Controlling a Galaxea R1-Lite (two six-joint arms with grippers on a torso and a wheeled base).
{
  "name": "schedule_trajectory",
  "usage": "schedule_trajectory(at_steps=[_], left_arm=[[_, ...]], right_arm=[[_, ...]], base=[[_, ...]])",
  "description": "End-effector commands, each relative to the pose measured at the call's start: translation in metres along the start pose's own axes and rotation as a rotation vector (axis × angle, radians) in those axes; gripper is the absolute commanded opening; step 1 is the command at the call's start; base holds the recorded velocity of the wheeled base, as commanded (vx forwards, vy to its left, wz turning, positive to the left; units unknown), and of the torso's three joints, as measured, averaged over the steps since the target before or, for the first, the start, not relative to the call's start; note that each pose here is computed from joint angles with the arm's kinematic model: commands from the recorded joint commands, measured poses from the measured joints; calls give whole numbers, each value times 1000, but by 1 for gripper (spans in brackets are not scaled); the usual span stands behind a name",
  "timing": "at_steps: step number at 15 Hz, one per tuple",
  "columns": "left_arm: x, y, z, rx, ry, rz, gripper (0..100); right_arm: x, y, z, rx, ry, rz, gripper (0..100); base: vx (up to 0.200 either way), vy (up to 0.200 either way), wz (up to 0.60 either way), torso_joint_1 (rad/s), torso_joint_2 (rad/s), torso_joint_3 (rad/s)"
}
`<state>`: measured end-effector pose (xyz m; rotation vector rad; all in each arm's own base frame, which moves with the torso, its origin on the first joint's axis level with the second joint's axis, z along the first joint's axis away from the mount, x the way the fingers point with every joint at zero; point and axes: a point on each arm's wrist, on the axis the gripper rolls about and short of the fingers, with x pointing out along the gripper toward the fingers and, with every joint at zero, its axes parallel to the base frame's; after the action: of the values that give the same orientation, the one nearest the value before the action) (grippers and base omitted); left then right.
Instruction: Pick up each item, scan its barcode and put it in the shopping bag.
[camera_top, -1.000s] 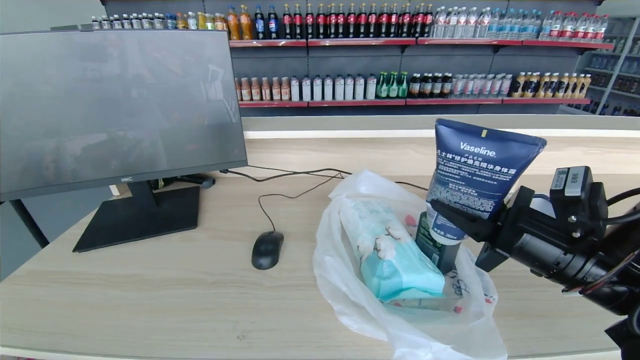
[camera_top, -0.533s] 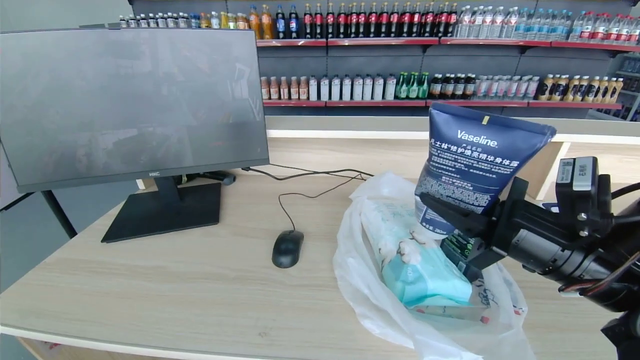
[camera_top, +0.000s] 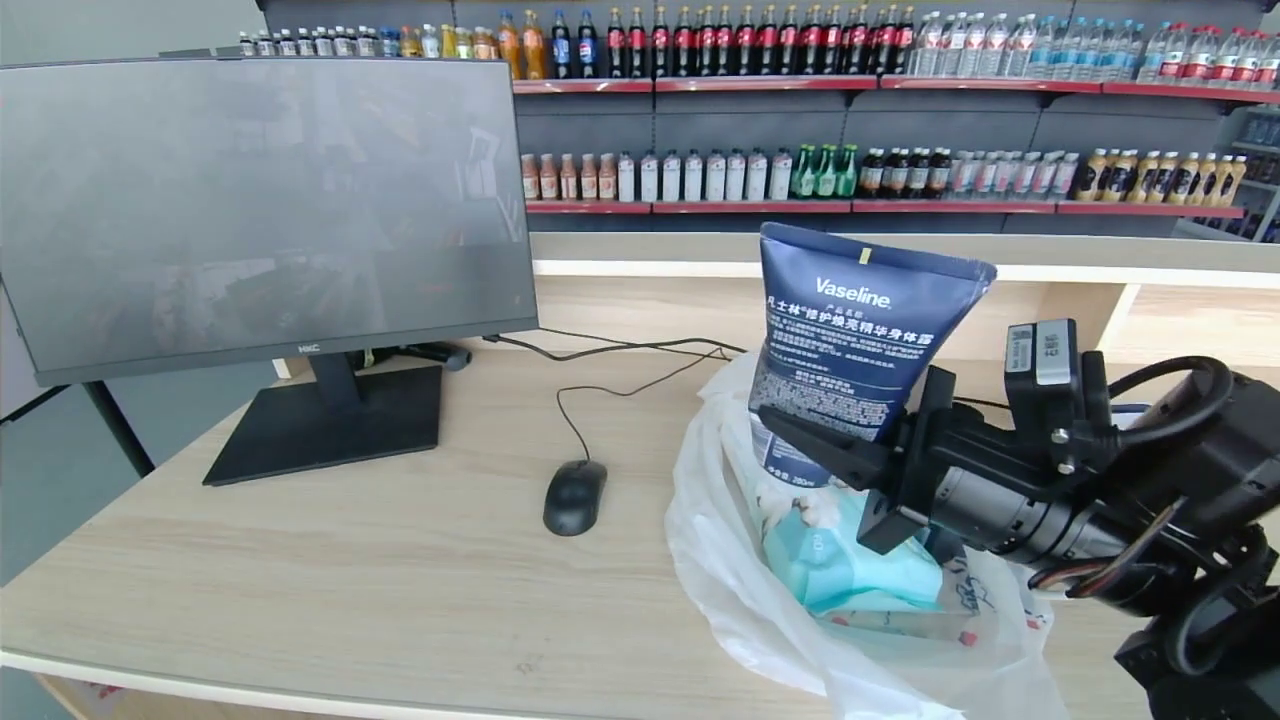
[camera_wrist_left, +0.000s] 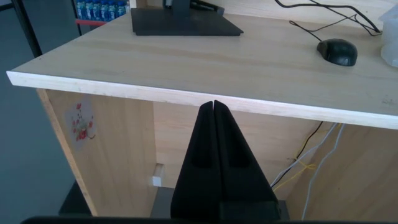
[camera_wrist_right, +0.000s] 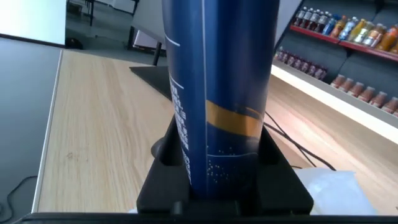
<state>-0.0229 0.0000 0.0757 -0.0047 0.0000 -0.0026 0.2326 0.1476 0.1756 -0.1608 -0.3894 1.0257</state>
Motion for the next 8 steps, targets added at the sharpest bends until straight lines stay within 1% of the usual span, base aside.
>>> schedule_trajectory(at_steps=[1,2,5,6,8], left_arm=[[0,0,0,0,2,1,0],[0,0,0,0,0,-1,0],[0,0,0,0,0,1,0],[0,0,0,0,0,1,0],[0,0,0,0,0,-1,0]], right_arm=[[11,0,-19,37,44,-24,0],[15,7,-26,59,65,-33,0],[17,9,-38,95,102,-49,0],[16,11,-45,108,128,-46,0],[14,13,-48,117,144,-42,0]], base=[[0,0,0,0,0,0],[0,0,0,0,0,0],[0,0,0,0,0,0],[0,0,0,0,0,0],[0,0,0,0,0,0]])
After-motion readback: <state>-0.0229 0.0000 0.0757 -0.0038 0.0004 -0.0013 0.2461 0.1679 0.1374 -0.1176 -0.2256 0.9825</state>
